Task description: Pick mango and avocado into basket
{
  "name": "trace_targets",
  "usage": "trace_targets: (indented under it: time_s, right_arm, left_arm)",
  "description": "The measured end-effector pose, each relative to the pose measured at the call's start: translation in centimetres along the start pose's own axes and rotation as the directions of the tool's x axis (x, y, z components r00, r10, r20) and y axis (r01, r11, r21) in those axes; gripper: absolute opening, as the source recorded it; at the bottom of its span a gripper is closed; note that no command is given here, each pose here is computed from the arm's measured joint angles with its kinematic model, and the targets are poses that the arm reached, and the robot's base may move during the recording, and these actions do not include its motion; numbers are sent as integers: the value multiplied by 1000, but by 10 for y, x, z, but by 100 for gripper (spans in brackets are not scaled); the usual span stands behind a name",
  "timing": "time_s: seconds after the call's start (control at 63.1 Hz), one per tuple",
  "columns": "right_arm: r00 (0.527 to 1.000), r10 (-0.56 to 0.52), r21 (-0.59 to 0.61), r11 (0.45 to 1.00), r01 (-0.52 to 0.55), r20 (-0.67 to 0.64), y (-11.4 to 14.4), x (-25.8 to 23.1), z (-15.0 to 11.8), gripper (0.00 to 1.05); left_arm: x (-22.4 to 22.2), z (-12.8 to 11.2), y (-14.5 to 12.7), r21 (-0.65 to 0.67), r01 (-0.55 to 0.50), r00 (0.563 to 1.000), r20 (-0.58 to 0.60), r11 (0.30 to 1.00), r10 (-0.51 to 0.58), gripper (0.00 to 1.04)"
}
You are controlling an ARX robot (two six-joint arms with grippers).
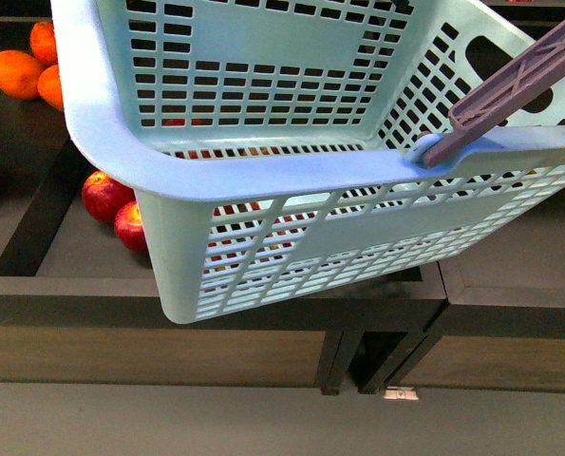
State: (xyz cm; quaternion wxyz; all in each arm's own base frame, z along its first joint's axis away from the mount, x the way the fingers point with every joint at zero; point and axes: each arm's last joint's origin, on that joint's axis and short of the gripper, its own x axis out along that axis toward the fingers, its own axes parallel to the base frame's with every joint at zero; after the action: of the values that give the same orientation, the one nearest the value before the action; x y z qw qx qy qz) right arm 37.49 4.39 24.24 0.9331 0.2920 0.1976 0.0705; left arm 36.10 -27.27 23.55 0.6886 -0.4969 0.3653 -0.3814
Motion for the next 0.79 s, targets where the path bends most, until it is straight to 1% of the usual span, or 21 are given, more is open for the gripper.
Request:
trace_targets:
  time_s: [0.571, 0.587, 0.603, 0.682, 0.698, 0.777, 0.793]
  right_arm:
    - [1000, 4, 38, 999, -3, -25, 3, 1, -7, 58]
    - [1000, 4, 38, 999, -3, -26, 3, 1, -7, 59]
    - [1000, 5, 38, 999, -3, -28, 3, 1, -7, 63]
    - [999, 7, 41, 999, -6, -33, 3, 1, -8, 72]
    - [999, 7, 41, 999, -6, -34, 3, 0, -8, 75]
    - [999, 7, 42, 999, -5, -35, 3, 0, -8, 84]
    - [999, 7, 42, 999, -6, -35, 3, 0, -8, 87]
  left_arm:
    - [0, -1, 3, -4, -5, 1000, -12, 1000, 5, 5]
    - [-1, -2, 3, -4, -5, 1000, -13, 1000, 5, 5]
    - [-1, -2, 3, -5, -6, 1000, -13, 1000, 6, 5]
    - [-1, -2, 4, -6, -8, 1000, -14, 1000, 8, 5]
    - [-1, -2, 4, -6, -8, 1000, -14, 1000, 8, 5]
    - [-1, -2, 4, -6, -8, 1000, -14, 1000, 8, 5]
    - [-1, -2, 4, -6, -8, 1000, -14, 1000, 8, 5]
